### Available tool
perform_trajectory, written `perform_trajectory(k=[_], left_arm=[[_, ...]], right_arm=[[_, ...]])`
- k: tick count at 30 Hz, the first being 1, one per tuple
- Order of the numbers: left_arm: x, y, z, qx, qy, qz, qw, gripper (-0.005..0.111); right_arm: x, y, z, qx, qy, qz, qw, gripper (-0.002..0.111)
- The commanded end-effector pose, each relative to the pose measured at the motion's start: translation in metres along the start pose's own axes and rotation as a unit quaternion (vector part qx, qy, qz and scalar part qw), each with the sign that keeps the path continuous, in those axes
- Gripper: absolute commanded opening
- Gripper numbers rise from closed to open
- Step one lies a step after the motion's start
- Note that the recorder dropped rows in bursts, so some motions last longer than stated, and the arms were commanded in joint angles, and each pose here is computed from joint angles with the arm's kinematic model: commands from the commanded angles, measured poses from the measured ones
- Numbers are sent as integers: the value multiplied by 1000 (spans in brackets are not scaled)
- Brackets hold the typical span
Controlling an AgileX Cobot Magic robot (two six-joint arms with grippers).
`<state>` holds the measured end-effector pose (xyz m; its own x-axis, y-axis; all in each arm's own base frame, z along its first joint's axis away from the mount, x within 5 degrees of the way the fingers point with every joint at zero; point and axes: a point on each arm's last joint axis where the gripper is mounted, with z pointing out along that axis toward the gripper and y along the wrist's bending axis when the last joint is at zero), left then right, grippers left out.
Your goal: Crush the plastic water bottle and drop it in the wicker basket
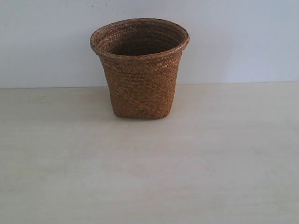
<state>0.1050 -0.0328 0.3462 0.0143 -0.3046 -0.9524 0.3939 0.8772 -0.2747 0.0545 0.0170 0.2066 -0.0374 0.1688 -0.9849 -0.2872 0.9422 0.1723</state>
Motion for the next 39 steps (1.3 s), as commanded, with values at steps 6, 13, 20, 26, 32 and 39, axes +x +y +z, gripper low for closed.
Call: perform_trajectory(k=[6, 13, 20, 26, 32, 39], left_arm=[[24, 2, -21, -36, 57, 27, 997, 4], [44, 31, -36, -212, 111, -74, 968, 4], [66, 40, -59, -265, 83, -70, 958, 4], [88, 38, -78, -243, 68, 21, 967, 4], [106, 43, -82, -238, 87, 72, 965, 4], [125, 49, -79, -229, 99, 99, 963, 4]], right_arm=[[-2, 0, -1, 0, -11, -1, 1000, 0], [-2, 0, -1, 0, -11, -1, 1000, 0], [-2, 0, -1, 0, -11, -1, 1000, 0], [-2, 0, -1, 0, -12, -1, 1000, 0], [-2, 0, -1, 0, -12, -1, 1000, 0], [-3, 0, -1, 0, -16, -1, 1000, 0]])
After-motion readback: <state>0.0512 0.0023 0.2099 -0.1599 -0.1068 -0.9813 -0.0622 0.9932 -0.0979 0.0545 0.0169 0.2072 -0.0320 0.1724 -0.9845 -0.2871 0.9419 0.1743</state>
